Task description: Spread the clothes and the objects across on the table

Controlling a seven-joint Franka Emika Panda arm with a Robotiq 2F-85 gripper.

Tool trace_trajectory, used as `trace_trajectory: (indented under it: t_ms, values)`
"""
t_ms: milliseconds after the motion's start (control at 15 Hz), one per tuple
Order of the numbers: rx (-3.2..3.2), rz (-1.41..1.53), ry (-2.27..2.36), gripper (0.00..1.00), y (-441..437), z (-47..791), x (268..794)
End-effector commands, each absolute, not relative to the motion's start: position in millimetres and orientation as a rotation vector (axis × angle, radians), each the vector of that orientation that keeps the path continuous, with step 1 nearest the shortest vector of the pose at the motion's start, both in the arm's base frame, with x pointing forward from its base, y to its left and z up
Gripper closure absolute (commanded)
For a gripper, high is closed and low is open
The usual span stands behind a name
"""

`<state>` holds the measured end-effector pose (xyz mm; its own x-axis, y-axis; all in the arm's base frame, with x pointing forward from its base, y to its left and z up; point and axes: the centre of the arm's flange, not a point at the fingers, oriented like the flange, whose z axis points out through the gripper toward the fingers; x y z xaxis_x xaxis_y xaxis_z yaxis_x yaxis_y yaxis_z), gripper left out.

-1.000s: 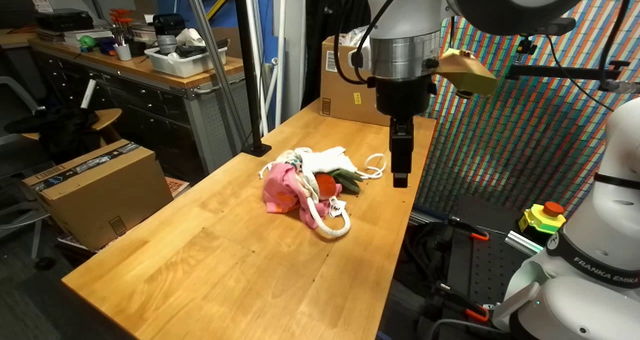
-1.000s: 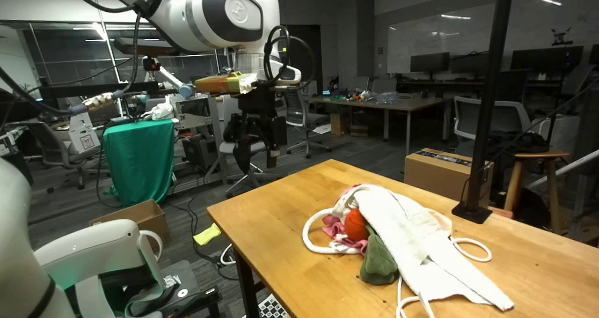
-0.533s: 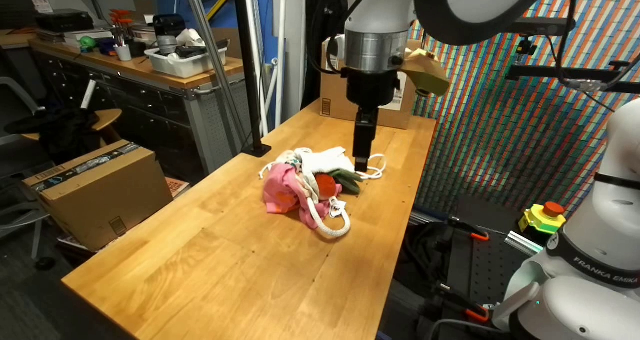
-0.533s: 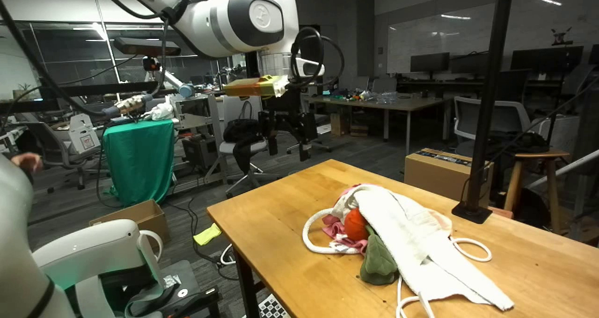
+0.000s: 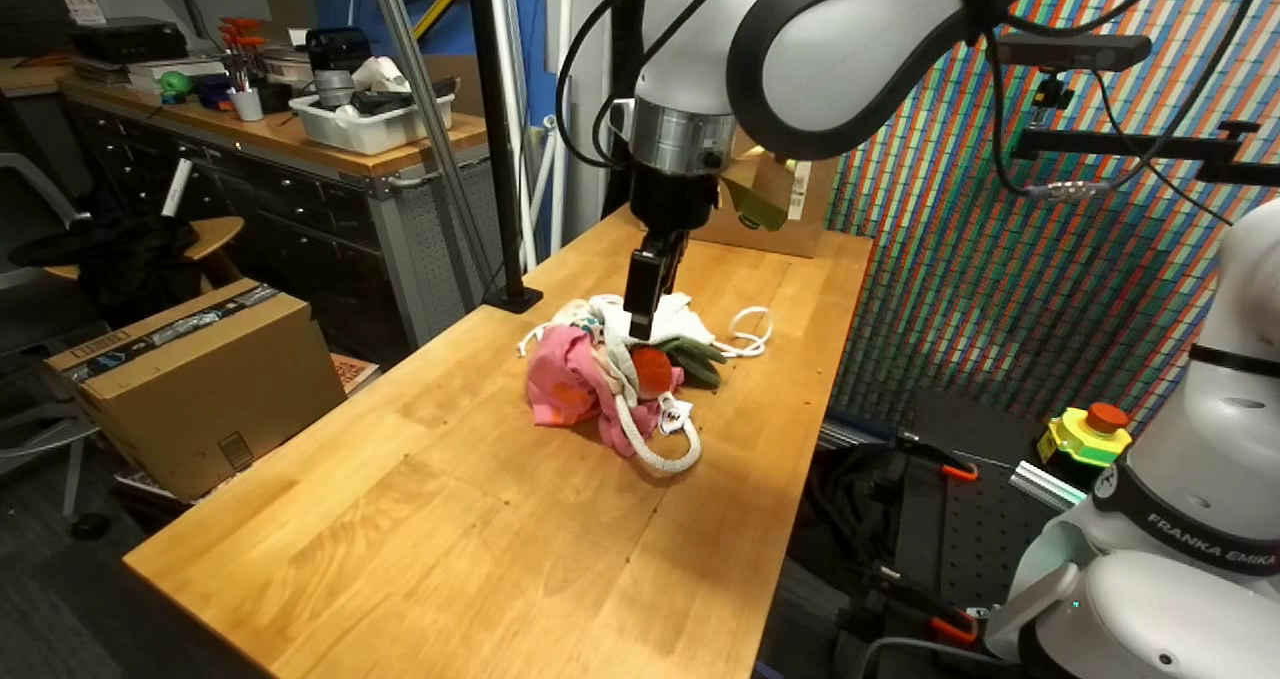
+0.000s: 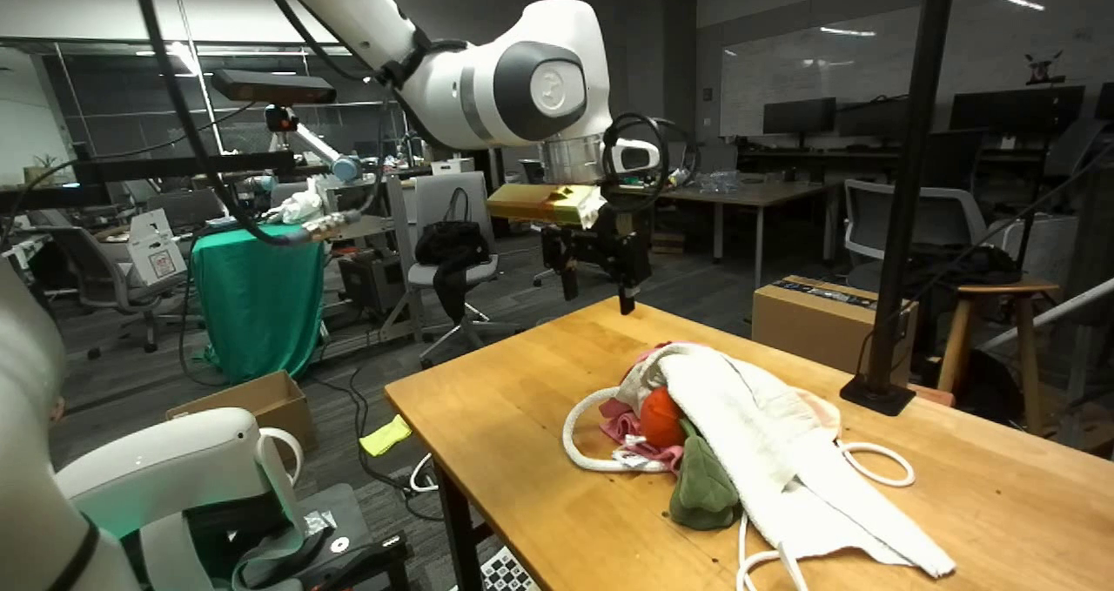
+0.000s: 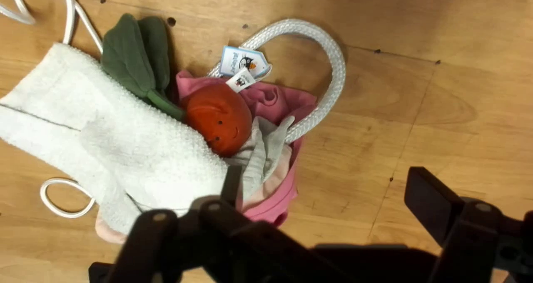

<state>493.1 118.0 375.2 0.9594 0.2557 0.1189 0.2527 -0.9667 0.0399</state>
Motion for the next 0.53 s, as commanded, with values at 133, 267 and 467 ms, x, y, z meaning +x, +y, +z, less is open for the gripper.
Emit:
trace_trajectory:
  t_ms: [133, 267, 467]
  values:
    - [3.037, 0.266, 0.346, 0.0, 108.5, 340.3, 527.3]
    - [3.005, 0.284, 0.33, 0.0, 106.2, 326.5, 533.8]
    - [2.976, 0.309, 0.297, 0.0, 104.4, 311.1, 543.0]
